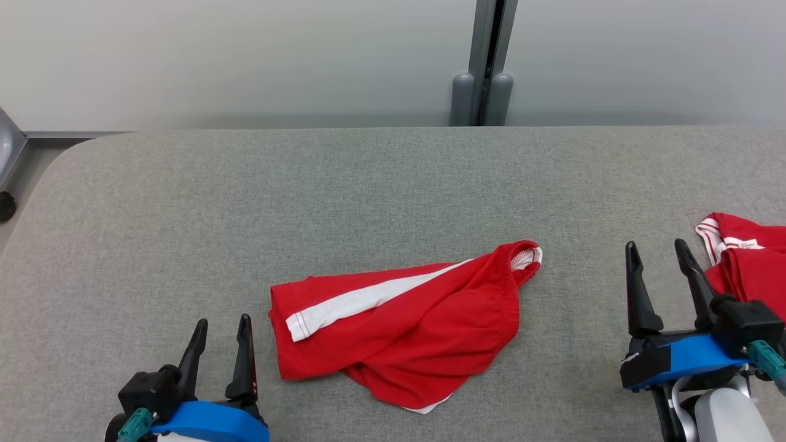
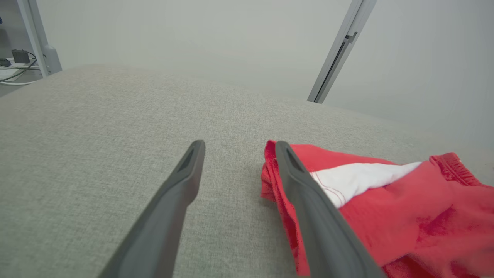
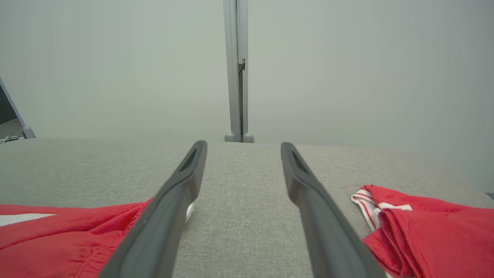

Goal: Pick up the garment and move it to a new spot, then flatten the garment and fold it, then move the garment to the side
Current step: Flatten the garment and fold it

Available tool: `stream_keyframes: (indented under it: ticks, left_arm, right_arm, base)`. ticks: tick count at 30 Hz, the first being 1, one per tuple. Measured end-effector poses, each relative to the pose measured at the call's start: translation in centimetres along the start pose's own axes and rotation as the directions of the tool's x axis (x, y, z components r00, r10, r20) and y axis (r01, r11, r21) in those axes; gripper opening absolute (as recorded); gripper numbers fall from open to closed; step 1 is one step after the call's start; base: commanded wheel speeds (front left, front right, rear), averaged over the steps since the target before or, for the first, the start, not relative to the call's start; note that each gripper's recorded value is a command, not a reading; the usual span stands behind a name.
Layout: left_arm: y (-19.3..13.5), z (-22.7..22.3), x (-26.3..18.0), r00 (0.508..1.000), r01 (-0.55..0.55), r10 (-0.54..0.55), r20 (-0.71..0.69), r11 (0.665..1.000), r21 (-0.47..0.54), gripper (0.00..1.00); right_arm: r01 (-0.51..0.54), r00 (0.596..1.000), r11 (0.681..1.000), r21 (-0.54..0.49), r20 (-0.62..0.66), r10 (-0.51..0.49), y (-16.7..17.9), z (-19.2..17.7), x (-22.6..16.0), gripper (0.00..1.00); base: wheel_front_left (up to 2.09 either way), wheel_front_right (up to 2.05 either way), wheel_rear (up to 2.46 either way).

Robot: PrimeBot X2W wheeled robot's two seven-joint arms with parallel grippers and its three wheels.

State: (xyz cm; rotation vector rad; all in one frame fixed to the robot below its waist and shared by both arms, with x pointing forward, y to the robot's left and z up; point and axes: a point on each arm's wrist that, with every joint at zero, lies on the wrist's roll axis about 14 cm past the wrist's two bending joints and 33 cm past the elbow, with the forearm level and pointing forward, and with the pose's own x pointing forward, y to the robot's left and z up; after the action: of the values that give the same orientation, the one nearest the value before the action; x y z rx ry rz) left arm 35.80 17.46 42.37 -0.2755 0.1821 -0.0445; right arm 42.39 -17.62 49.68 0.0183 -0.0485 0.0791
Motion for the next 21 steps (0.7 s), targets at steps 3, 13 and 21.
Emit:
stream_keyframes:
  ticks: [3,13,21]
  left_arm:
    - [-0.3,0.7,0.3,1.000,0.008,-0.009,0.022,1.000,0.006,1.00]
    - [-1.3,0.9,-0.1,0.999,0.026,-0.026,0.032,1.000,0.009,1.00]
    - [-1.3,-0.2,-0.3,1.000,0.023,-0.023,0.002,1.000,0.002,1.00]
  right_arm:
    - [0.015,0.999,0.999,0.040,0.050,-0.017,-0.2,1.6,0.2,1.00]
    - [-0.025,1.000,0.985,0.172,-0.015,0.028,2.0,-0.6,-1.3,1.00]
    - [-0.139,0.981,0.945,0.296,-0.091,0.173,7.5,-3.0,-0.1,1.00]
  base:
    - [0.00,0.00,0.00]
    - [0.00,0.00,0.00]
    - [0.00,0.00,0.00]
